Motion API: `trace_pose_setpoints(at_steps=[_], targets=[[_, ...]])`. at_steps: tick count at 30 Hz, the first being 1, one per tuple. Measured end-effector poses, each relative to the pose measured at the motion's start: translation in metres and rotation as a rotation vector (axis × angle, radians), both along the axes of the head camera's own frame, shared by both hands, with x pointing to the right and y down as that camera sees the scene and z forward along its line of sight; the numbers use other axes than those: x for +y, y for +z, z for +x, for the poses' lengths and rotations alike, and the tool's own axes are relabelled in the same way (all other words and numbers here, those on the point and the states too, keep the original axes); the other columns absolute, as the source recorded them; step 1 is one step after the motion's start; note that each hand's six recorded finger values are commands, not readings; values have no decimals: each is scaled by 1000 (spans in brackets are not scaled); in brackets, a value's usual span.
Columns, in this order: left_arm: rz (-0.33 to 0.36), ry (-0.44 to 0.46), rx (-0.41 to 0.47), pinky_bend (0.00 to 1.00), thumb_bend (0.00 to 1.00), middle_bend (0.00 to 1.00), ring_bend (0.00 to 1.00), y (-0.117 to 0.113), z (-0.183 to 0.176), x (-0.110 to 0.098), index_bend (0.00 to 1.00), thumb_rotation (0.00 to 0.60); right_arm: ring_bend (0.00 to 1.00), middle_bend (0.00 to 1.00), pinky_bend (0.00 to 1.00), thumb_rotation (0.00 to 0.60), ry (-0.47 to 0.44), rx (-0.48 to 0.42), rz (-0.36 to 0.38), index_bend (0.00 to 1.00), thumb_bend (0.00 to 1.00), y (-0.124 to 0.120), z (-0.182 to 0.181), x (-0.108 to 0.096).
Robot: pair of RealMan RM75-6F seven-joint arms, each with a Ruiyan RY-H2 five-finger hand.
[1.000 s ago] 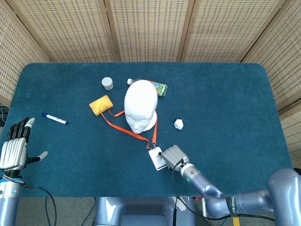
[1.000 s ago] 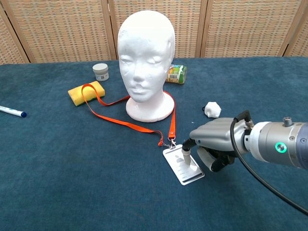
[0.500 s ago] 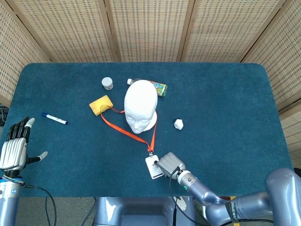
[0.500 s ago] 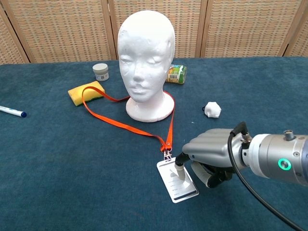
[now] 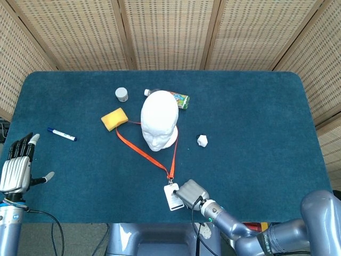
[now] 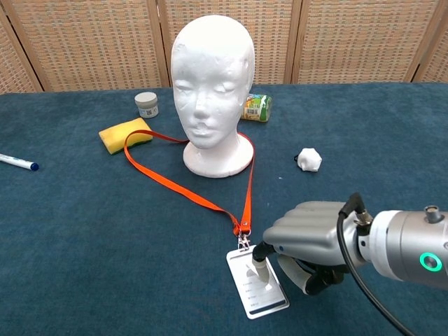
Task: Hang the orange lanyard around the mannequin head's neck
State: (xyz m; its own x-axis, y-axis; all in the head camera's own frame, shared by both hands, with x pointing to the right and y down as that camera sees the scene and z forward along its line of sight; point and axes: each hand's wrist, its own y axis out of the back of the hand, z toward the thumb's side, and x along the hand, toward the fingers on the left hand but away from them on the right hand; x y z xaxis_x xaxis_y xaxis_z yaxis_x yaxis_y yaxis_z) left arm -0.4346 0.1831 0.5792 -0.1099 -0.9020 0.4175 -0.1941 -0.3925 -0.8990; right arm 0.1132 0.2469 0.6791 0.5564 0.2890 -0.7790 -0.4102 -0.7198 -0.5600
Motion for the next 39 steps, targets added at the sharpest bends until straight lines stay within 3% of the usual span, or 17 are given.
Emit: trace_pose_setpoints(at_steps=[11,22,24,26,27,28,29,32,35,39], targets=[[-2,1,-1,0,14,0,0,0,1,0,0,600,665,770,864,600,-17,-31,9,345,1000,-11,-8,6],[-3,0,1,0,13,0,0,0,0,0,0,600,665,770,864,600,45,-86,91,345,999,-23,-9,-19],[-4,0,2,0,13,0,0,0,1,0,0,600,665,770,847,600,58,-95,124,345,869,-27,-5,-26],[-3,1,3,0,13,0,0,0,1,0,0,600,629,727,751,600,69,-104,154,344,436,-31,0,-33],[-3,2,4,0,14,0,0,0,1,0,0,600,584,688,700,600,76,-111,175,339,286,-33,4,-37],[-2,4,5,0,14,0,0,0,1,1,0,600,479,600,610,600,84,-118,191,318,127,-36,8,-40],[-2,4,5,0,14,0,0,0,1,1,0,600,341,495,507,600,94,-126,208,284,38,-39,13,-43],[-2,10,6,0,15,0,0,-1,1,2,0,600,54,247,214,600,140,-161,264,197,0,-49,33,-55],[1,21,4,0,16,0,0,-1,2,4,0,600,0,85,34,600,212,-183,306,130,0,-57,62,-66],[13,40,7,0,16,0,0,-3,4,8,0,600,0,1,0,600,324,-184,383,62,0,-63,116,-81]])
